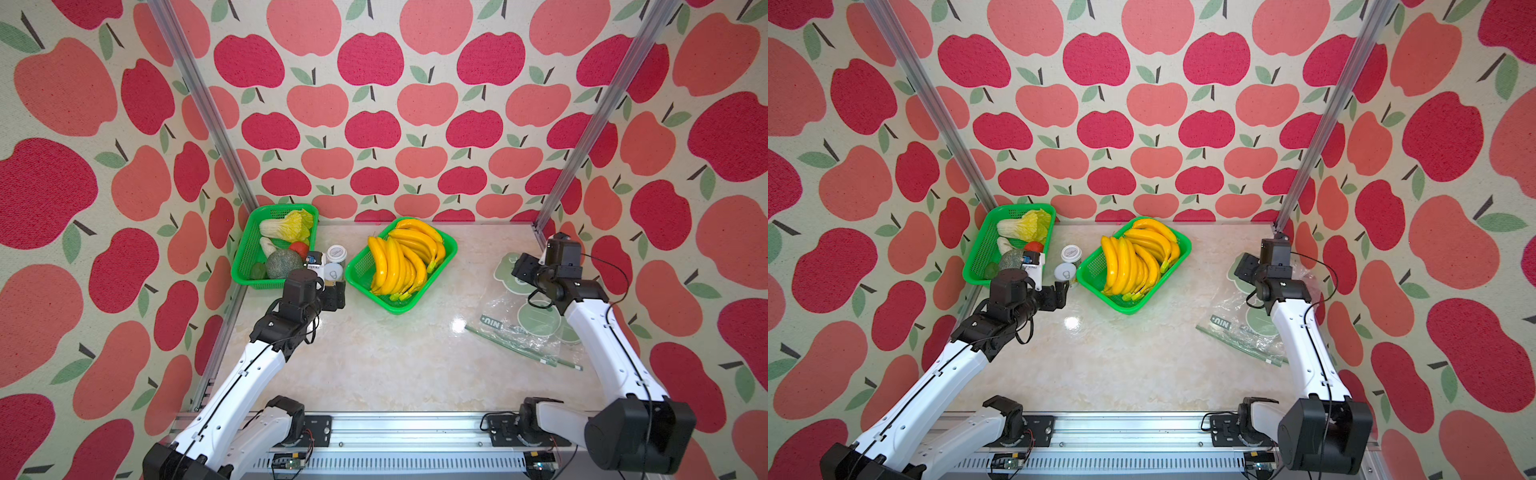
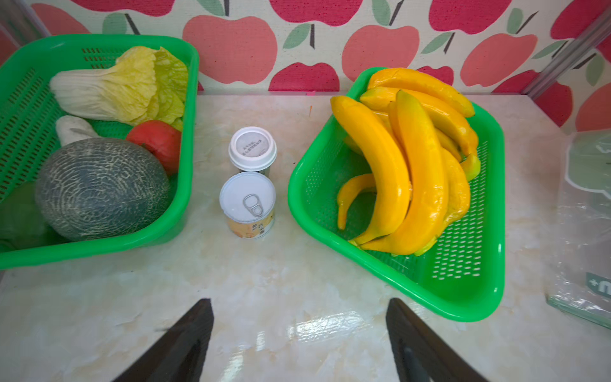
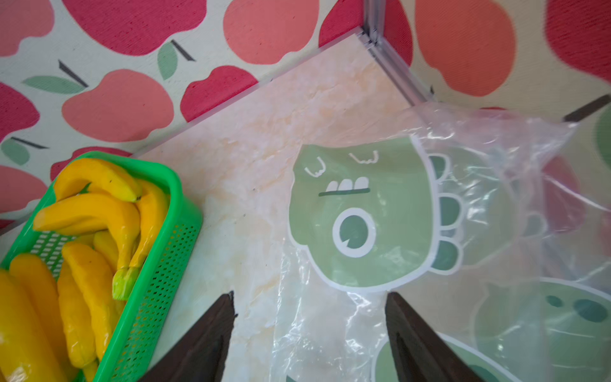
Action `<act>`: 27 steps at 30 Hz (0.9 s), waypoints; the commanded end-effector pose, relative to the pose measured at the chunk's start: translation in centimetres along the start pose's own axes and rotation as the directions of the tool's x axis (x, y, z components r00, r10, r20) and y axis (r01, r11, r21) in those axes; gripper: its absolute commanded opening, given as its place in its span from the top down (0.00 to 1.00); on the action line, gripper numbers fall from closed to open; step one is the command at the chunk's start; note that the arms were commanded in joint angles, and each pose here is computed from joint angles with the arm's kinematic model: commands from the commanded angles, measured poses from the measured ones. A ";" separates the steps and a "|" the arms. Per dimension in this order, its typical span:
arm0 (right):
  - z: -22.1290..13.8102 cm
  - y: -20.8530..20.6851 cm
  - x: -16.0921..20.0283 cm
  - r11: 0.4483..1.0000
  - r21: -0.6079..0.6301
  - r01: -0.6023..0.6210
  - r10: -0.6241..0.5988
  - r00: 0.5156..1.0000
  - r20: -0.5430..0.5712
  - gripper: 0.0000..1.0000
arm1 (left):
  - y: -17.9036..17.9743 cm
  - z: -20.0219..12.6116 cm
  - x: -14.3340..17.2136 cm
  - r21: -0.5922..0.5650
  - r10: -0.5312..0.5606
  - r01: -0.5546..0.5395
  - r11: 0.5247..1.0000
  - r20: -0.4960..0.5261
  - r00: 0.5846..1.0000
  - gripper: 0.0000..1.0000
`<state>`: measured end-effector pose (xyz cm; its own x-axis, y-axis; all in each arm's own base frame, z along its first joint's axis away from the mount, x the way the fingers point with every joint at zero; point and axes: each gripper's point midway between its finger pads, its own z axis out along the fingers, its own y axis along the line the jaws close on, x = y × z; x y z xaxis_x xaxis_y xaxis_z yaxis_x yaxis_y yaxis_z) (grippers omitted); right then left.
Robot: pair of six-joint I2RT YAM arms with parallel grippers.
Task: Open the zip-top bag and take out the banana
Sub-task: Place the zipper food storage bag in the zipper food storage bag.
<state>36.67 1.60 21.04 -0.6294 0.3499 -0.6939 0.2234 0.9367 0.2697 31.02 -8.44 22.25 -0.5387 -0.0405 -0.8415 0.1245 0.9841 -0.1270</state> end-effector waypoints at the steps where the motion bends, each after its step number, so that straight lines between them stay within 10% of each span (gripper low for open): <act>1: 3.8 2.1 2.2 0.989 -0.139 -0.059 0.045 0.994 -0.103 0.23 | 2.2 0.0 1.9 -0.068 -0.072 0.069 0.995 -0.043 0.996 0.02; 8: 8.8 -7.7 6.2 0.929 0.105 -0.354 0.369 0.905 -0.211 0.23 | 4.6 0.2 2.6 -0.138 -0.136 0.130 0.982 -0.033 0.990 0.02; 17: 8.4 -16.0 8.0 0.861 0.377 -0.342 0.425 0.891 -0.162 0.23 | 6.0 0.6 3.4 -0.195 -0.165 0.160 0.968 -0.012 0.986 0.02; 27: 2.9 -7.2 1.0 0.968 0.036 -0.248 0.248 0.969 -0.015 0.13 | 8.2 0.5 3.2 -0.291 -0.139 0.157 0.944 0.080 0.987 0.02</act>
<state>35.76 -7.48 11.38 -0.5789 0.6462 -0.4973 0.5512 0.7595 0.3454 30.41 -1.96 17.89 -0.5442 -0.1919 -0.8167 -0.1561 0.9796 -0.1262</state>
